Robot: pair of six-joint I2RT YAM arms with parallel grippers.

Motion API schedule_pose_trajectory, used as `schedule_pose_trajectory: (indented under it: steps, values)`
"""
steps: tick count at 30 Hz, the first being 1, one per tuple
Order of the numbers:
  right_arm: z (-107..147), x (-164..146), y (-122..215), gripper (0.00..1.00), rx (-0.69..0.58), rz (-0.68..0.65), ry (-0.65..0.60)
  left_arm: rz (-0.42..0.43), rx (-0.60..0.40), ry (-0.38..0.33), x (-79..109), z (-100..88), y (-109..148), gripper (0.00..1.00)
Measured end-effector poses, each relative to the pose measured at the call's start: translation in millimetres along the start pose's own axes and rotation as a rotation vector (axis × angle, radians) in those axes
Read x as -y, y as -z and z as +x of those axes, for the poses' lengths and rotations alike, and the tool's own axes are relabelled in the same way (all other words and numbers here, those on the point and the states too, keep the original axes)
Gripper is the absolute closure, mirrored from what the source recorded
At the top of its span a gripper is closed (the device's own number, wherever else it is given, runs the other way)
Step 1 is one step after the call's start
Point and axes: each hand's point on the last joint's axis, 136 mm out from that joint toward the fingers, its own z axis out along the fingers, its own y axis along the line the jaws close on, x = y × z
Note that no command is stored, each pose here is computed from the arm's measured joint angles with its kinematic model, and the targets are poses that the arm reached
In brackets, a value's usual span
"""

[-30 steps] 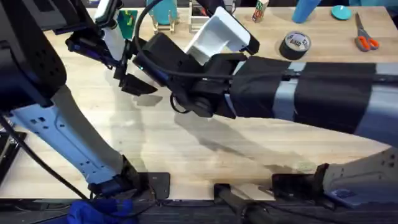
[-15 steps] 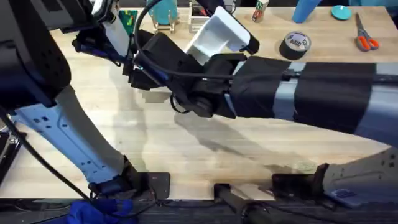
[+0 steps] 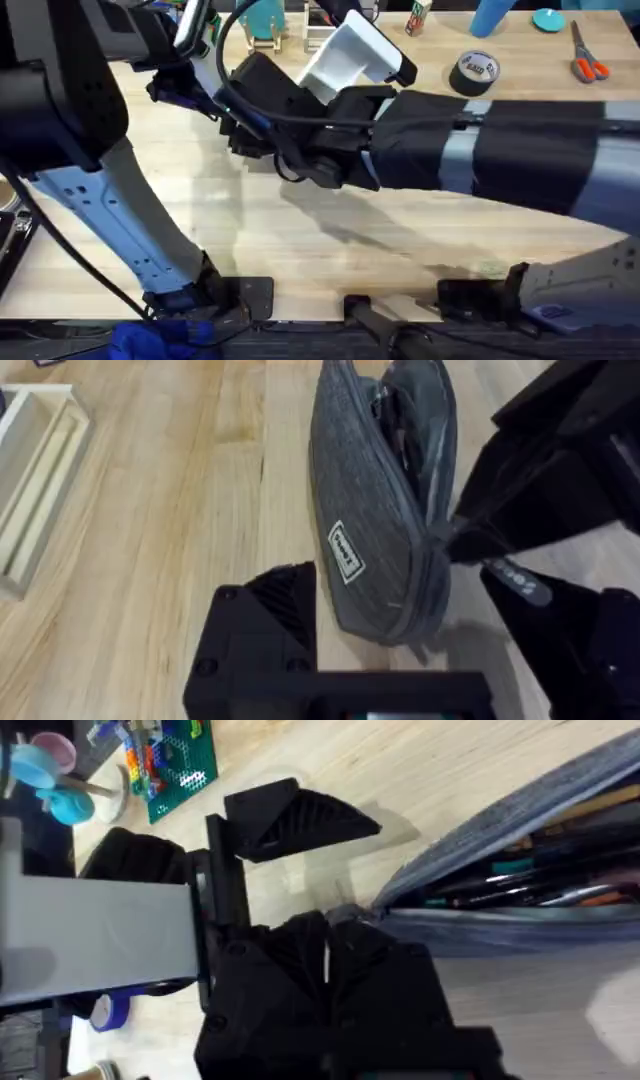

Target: Unzip the bag, pick up the pens from the table one at a time and place them inside, then zip the bag closed.

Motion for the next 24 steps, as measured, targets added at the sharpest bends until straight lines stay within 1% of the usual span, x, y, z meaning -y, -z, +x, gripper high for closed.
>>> schedule_pose_trajectory:
  steps: [12, 22, 23, 24]
  values:
    - [0, 0, 0, 0.971, 0.000, 0.000, 0.008, 0.038, 0.013, -0.061, 2.5, -5.9, -23, 0.006]
    - [0, 0, 0, 0.971, 0.000, 0.000, 0.008, 0.042, 0.012, -0.070, 2.4, -6.3, -25, 0.005]
    - [0, 0, 0, 0.971, 0.000, 0.000, 0.008, 0.042, 0.012, -0.070, 2.3, -6.4, -25, 0.019]
    - [0, 0, 0, 0.970, 0.000, 0.000, 0.008, 0.041, 0.012, -0.071, 2.3, -6.3, -25, 0.075]
